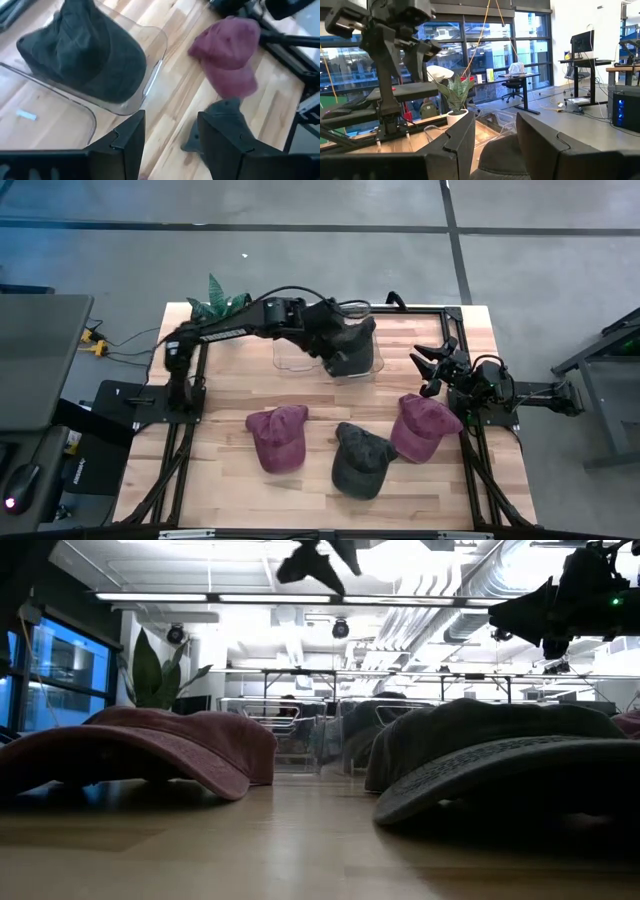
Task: Pick & Place hat
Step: Put the black cap into the right transparent bin
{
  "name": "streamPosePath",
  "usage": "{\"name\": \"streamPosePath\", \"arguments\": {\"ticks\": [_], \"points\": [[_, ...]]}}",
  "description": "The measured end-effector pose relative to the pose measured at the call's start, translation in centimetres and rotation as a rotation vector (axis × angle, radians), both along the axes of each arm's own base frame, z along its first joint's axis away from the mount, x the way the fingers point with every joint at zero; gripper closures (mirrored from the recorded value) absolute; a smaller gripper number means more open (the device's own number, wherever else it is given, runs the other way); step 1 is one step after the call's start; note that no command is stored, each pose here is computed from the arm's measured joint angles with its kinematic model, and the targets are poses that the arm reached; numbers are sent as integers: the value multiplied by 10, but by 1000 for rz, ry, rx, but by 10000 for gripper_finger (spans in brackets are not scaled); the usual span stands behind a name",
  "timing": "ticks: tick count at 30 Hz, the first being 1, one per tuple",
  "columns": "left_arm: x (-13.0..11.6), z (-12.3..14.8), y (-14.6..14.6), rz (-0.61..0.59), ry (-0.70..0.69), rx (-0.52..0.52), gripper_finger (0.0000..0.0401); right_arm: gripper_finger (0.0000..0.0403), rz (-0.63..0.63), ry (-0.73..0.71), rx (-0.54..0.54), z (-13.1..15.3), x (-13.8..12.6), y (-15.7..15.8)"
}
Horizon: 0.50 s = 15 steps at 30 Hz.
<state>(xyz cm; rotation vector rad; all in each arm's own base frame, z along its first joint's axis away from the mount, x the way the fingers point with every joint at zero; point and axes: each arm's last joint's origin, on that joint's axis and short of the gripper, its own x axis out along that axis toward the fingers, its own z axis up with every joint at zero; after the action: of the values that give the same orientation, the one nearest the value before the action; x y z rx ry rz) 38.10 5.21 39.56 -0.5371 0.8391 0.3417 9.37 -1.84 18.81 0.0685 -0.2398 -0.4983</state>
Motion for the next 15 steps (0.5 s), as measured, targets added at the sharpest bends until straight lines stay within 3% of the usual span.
{"name": "streamPosePath", "arguments": {"ticks": [6, 15], "points": [[-49, -10, -7, 14, -95, -12, 229, 263, 0, 0, 0, 0, 0, 0], [-114, -57, -20, -6, -257, -159, 229, 263, 0, 3, 0, 0, 0, 0]]}}
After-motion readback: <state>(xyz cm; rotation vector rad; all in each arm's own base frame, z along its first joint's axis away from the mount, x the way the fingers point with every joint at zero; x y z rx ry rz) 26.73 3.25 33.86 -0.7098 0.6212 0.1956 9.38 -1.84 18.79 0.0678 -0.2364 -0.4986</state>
